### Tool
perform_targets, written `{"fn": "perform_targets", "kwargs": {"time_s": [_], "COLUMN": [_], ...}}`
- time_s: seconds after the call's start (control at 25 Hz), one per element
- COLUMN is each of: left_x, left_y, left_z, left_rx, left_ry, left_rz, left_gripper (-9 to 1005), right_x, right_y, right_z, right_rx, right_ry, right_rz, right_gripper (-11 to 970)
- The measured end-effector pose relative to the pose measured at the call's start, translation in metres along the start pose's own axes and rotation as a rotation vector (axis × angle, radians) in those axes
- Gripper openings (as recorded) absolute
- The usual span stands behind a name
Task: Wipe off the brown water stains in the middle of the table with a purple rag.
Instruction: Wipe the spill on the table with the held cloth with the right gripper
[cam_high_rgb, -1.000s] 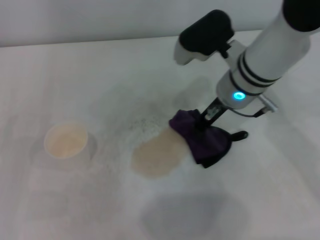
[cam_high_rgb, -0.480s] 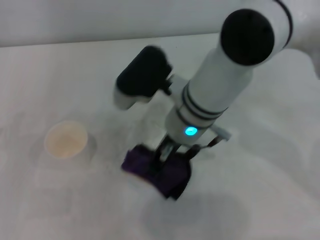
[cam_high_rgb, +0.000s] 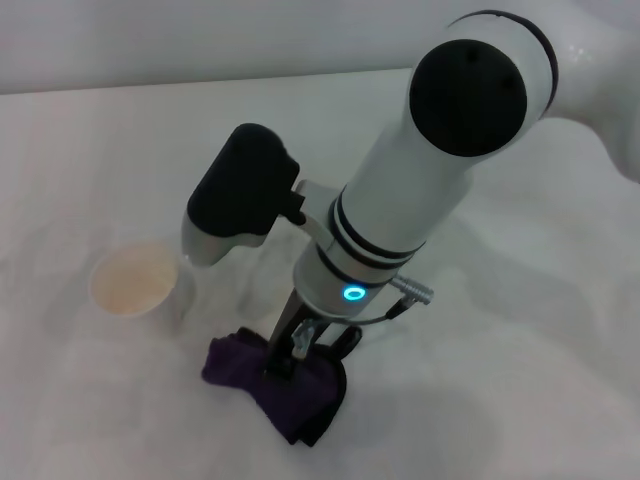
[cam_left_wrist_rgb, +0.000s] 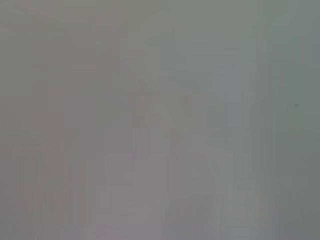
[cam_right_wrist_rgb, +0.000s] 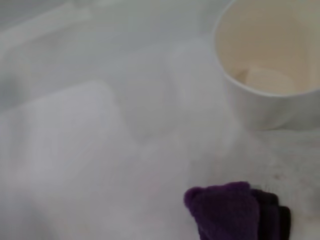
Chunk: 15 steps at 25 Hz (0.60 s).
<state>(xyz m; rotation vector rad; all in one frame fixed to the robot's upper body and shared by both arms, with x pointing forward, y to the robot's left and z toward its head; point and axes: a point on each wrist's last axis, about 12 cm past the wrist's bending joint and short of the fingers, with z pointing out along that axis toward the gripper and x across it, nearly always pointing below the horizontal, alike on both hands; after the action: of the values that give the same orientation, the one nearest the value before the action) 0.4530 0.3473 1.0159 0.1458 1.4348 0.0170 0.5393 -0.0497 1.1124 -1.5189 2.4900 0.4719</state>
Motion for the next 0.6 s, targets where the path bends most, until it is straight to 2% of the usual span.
{"fn": "perform_targets", "kwargs": {"time_s": [0.16,0.48,0.6], "left_x": [0.001,0.001,0.001], "left_y": [0.000,0.002,0.002], "left_z": [-0.002,-0.005,-0.004], "left_rx": [-0.003,-0.019,-0.018], "left_ry": [0.004,0.008,0.005], "left_rz": [-0.002,-0.002,-0.003], "left_gripper": [892,892,892], "right_x": [0.002,0.011,0.014], "right_y": [-0.017,-0.068,-0.077], "right_z": [-0.001,-0.032,-0.035], "right_rx": [0.064,0.298,0.344], "right_ry": [0.023,0.042,0.056], "right_rz": [0.042,0.180,0.200], "right_gripper": [91,91,92]}}
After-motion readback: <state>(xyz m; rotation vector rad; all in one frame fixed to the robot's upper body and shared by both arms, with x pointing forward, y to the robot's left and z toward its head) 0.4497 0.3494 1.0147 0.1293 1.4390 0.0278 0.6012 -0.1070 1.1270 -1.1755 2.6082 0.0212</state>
